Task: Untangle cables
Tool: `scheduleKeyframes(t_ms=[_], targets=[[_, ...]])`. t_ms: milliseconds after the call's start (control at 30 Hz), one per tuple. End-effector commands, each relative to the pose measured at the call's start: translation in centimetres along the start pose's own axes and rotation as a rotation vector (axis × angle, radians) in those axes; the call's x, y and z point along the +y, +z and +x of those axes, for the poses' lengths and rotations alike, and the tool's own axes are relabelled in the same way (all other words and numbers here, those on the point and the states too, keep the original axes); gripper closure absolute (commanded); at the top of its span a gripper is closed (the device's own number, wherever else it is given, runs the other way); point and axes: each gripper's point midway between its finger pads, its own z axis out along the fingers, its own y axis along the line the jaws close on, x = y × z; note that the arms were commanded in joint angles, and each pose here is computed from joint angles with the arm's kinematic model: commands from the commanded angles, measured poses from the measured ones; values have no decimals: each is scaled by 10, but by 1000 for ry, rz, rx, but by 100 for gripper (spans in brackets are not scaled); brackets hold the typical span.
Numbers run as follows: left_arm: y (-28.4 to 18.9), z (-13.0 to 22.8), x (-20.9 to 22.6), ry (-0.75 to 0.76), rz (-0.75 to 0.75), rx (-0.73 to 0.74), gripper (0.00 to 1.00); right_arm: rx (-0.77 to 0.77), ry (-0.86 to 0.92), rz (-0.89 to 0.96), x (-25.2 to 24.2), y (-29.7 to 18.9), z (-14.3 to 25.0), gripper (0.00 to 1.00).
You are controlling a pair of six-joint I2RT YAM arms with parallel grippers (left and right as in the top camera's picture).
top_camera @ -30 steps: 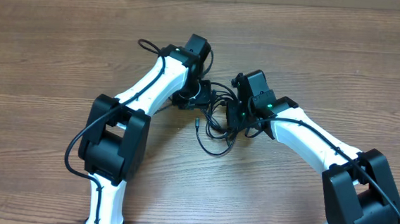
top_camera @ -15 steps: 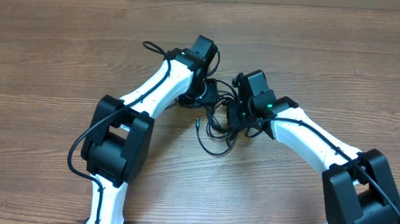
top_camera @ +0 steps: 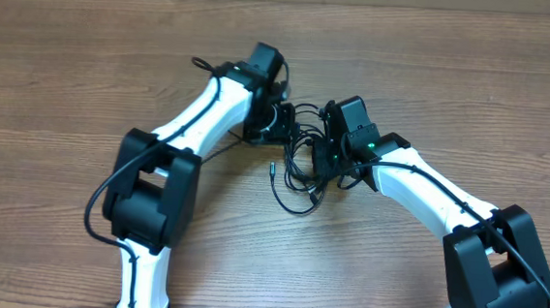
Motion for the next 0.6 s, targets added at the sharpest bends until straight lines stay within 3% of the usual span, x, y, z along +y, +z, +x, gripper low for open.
scheduleKeyframes(t_ms=[0, 267, 433, 567], targets=[[-45, -12, -24, 57, 134, -59, 96, -40, -7, -2, 1, -10, -11, 96], [-83, -19, -29, 146, 437, -48, 96, -40, -7, -2, 1, -10, -11, 96], [-91, -23, 3, 103, 389, -58, 96, -40, -7, -2, 1, -10, -11, 96], [-81, -7, 37, 25, 205, 4, 96, -40, -7, -2, 1, -10, -11, 96]])
